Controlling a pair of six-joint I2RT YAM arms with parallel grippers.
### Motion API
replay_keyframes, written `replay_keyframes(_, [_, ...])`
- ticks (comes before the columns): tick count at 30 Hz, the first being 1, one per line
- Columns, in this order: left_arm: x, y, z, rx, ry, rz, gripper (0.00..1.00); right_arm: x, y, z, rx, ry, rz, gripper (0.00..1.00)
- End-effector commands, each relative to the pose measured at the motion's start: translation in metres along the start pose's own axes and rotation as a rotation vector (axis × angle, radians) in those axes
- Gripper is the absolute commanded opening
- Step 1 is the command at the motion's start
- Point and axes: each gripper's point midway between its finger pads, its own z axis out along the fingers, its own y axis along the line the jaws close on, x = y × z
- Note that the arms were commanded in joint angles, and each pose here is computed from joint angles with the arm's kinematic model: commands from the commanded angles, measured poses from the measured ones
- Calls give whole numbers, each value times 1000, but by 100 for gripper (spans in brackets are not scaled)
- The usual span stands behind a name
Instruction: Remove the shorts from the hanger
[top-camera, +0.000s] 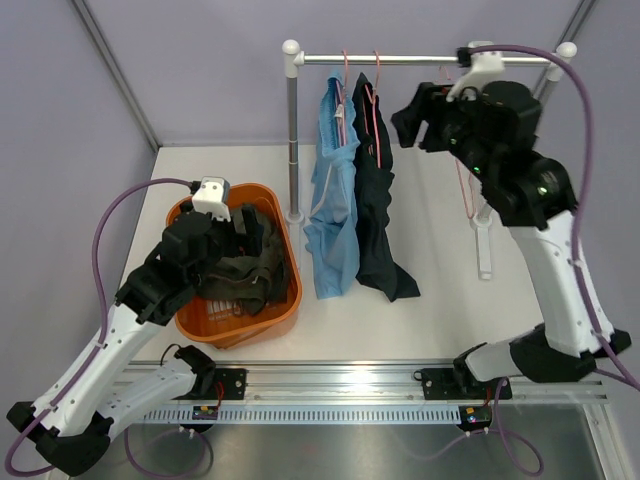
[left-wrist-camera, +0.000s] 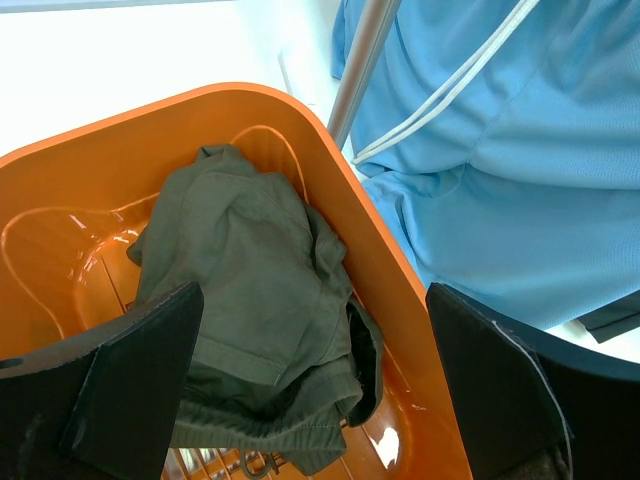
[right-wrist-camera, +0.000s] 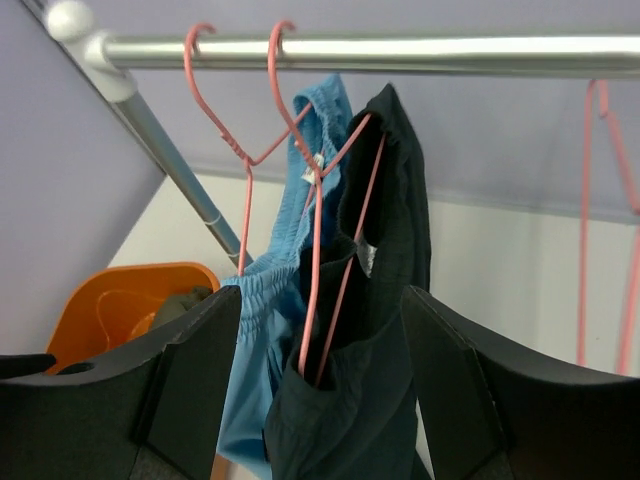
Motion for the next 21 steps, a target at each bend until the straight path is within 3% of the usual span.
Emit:
replay_keyframes(1, [-10, -3, 0, 17, -47, -25, 99, 31, 9, 49, 33, 62, -21, 73])
replay_keyframes(7, [-8, -4, 1, 19, -42, -26, 99, 40, 9, 91, 75, 37, -26, 74])
replay_keyframes(21, [-9, -5, -1, 26, -46, -27, 99, 45, -2, 137, 151, -24, -71, 74])
